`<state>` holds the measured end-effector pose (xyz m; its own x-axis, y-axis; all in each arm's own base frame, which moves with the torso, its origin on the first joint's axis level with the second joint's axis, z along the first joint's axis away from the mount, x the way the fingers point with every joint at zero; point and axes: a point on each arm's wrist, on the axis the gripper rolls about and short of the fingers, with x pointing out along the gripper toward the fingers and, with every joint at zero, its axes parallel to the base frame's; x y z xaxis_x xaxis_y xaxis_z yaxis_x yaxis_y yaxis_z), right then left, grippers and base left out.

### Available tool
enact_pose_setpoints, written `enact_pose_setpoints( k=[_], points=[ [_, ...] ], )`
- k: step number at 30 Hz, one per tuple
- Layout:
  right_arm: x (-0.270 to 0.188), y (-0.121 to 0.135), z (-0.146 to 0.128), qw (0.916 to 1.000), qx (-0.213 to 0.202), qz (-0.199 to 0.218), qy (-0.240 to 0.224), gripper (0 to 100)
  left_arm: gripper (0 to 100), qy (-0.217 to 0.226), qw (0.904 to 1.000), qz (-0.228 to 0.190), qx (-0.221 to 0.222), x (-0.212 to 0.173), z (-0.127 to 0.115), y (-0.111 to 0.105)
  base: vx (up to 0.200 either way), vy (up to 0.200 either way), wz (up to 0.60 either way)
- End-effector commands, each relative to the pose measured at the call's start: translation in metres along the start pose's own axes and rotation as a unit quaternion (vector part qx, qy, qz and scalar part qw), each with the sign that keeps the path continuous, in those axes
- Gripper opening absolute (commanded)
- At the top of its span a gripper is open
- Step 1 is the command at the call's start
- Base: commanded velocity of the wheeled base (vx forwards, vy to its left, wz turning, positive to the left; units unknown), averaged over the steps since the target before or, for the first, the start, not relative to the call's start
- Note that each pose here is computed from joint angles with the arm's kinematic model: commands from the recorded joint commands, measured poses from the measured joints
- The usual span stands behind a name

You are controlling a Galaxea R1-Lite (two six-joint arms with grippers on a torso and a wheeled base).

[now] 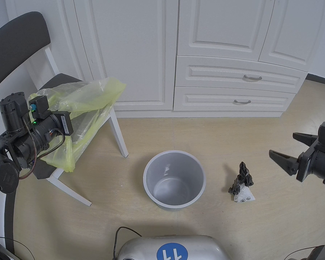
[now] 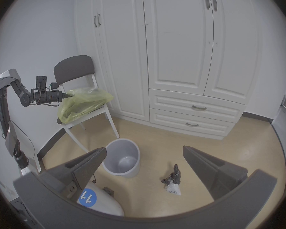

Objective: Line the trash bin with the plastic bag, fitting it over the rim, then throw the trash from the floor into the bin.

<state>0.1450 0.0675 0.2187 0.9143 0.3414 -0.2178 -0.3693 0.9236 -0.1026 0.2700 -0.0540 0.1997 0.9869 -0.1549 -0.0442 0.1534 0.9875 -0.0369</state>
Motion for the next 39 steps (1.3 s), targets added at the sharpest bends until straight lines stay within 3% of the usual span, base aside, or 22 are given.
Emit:
enact_pose_setpoints(
  k=[1,11,20,27,33,39],
  points=[
    [0.010,0.007,-0.013,0.9996,0.005,0.013,0.026,100,0,-0.010,0.9999,-0.008,0.002,-0.013,0.004,-0.007,0.000,0.000,0.00],
    [0.011,0.009,-0.015,0.9994,0.005,0.019,0.027,100,0,-0.053,0.9957,-0.075,-0.007,-0.044,0.024,-0.037,0.000,0.000,0.00],
    [0.035,0.027,-0.021,0.9975,0.030,0.054,0.035,100,0,-0.103,0.9799,-0.159,-0.062,-0.071,0.049,-0.069,0.000,0.000,0.00],
    [0.060,0.048,-0.031,0.9970,0.031,0.053,0.047,100,0,-0.176,0.9625,-0.173,-0.113,-0.083,0.072,-0.091,0.000,0.000,0.00],
    [0.075,0.060,-0.041,0.9969,0.023,0.034,0.067,100,0,-0.188,0.9551,-0.194,-0.122,-0.090,0.080,-0.099,0.000,0.000,0.00],
    [0.088,0.064,-0.034,0.9954,0.088,0.022,0.031,100,0,-0.211,0.9450,-0.211,-0.134,-0.107,0.091,-0.098,0.000,0.000,0.00]
  ],
)
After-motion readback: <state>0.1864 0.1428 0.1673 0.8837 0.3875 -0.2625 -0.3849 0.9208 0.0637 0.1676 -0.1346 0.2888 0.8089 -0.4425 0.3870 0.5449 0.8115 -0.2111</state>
